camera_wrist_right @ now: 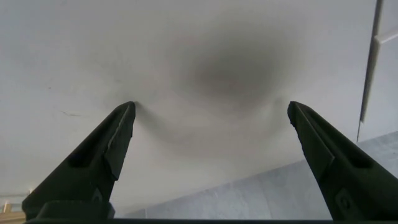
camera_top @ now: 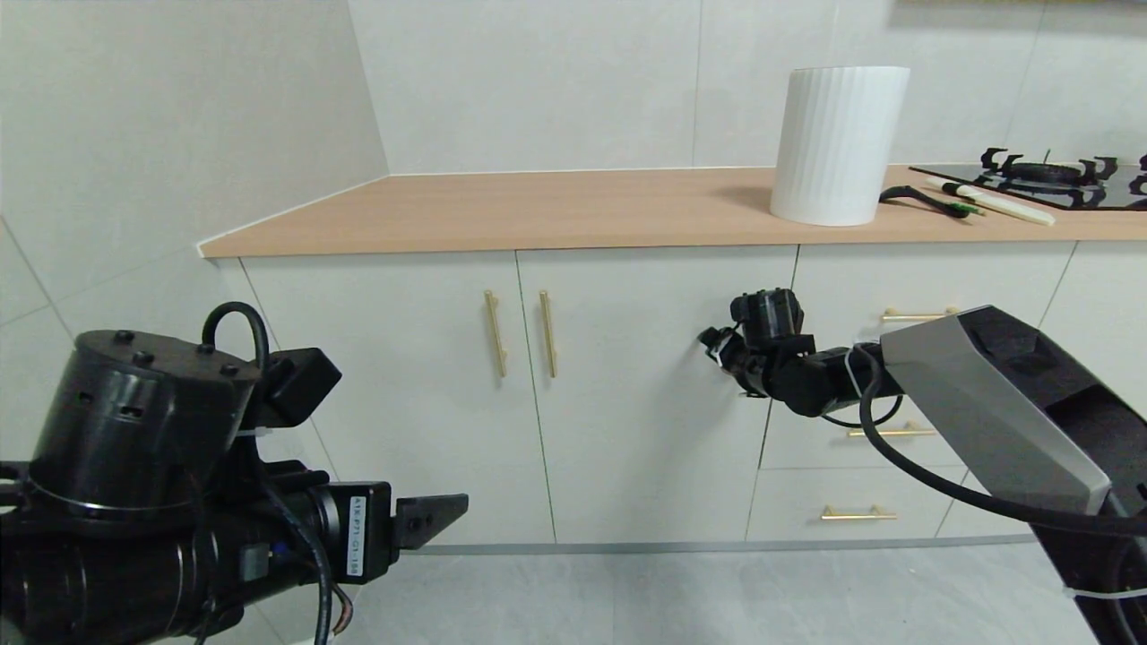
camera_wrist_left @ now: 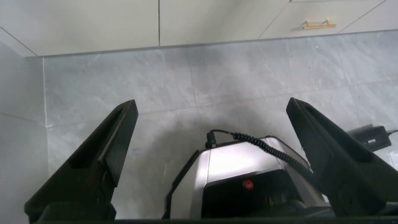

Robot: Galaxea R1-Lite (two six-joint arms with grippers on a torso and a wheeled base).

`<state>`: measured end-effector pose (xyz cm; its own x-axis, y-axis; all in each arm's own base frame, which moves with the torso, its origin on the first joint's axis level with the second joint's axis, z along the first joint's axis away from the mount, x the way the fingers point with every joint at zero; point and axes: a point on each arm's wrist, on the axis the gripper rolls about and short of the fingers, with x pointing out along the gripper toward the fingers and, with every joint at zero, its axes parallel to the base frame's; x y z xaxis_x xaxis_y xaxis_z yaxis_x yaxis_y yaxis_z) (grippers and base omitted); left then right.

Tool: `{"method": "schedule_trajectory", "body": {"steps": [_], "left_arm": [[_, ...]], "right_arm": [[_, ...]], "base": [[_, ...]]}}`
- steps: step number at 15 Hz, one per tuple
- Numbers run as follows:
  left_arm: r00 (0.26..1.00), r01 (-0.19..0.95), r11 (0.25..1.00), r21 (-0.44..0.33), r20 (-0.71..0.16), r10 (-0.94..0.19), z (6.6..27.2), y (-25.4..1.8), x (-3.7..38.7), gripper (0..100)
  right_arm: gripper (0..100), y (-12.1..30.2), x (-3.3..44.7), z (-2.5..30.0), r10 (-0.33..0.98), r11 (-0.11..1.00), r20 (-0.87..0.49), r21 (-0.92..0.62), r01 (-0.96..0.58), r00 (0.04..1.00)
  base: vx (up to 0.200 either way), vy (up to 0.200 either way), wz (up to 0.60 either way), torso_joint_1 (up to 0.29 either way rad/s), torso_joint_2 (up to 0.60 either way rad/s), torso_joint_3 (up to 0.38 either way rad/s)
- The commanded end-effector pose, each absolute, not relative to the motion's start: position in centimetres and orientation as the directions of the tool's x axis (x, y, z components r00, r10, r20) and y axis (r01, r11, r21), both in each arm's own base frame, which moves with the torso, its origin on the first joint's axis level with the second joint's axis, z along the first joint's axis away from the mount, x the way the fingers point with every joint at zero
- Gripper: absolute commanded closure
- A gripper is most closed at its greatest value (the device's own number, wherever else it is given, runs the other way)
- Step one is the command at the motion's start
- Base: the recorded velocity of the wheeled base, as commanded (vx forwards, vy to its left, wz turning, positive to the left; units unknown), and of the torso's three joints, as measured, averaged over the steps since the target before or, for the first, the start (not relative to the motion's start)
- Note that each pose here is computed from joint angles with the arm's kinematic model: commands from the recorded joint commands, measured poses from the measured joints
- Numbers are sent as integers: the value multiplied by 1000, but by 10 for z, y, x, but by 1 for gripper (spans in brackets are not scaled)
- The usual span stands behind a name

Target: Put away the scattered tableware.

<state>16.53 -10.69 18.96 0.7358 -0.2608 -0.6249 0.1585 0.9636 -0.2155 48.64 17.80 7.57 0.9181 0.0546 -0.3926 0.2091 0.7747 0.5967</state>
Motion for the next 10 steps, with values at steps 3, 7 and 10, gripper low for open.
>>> {"method": "schedule_trajectory", "body": {"steps": [3,7,10], "left_arm": [[736,157,963,-217,-624,-261,190,-107,165,0],[736,157,963,-217,-624,-261,190,-107,165,0],[736,158,964,-216,-624,-261,190,-107,165,0]], "right_arm": [[0,177,485,78,54,775,-394,596,210,918],[0,175,449,120,145,776,-395,615,144,907],[0,160,380,171,414,775,-395,625,-91,820]], "base": [[0,0,0,0,0,0],[0,0,0,0,0,0],[0,0,0,0,0,0]]}}
